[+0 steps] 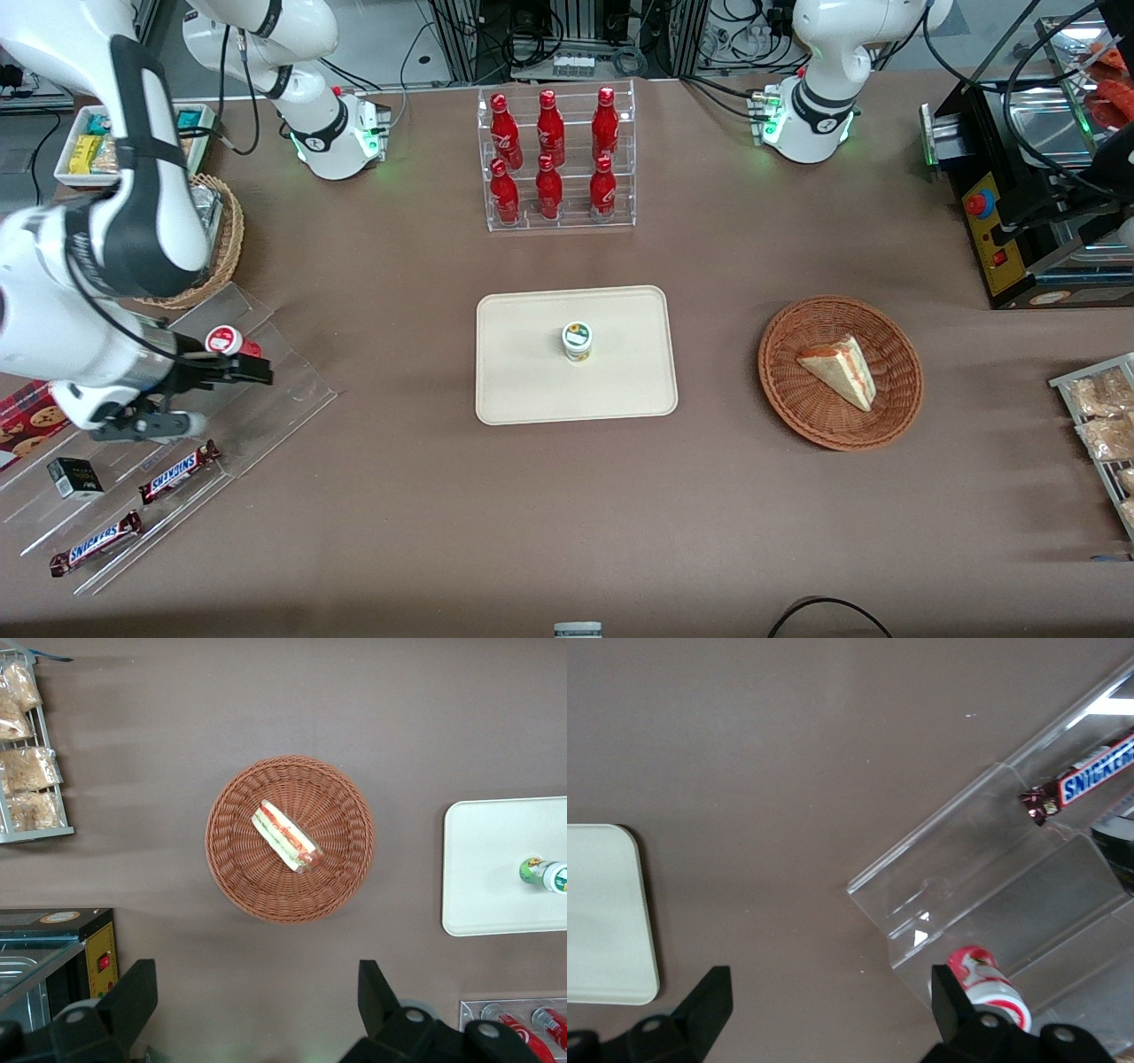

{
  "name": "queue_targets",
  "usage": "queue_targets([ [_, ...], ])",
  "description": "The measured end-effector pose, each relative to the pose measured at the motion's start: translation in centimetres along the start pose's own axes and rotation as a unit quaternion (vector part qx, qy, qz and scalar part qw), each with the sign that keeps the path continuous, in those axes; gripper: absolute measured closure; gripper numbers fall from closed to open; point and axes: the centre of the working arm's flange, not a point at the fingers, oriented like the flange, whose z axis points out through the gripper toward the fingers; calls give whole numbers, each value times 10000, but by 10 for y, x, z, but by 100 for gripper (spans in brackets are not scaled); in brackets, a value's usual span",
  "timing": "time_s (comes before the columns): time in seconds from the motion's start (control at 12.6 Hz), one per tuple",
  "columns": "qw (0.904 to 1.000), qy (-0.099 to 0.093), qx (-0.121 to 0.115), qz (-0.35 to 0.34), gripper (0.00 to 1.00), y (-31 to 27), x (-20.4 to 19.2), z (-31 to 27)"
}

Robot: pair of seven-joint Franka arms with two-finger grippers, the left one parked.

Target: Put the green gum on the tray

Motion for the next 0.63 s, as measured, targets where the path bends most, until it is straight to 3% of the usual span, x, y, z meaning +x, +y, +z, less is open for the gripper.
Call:
queue_targets([
  [0.24,10000,-11,54,-67,0,21,-25,-20],
  [0.63,9991,-407,123,33,0,36,-69,-52],
])
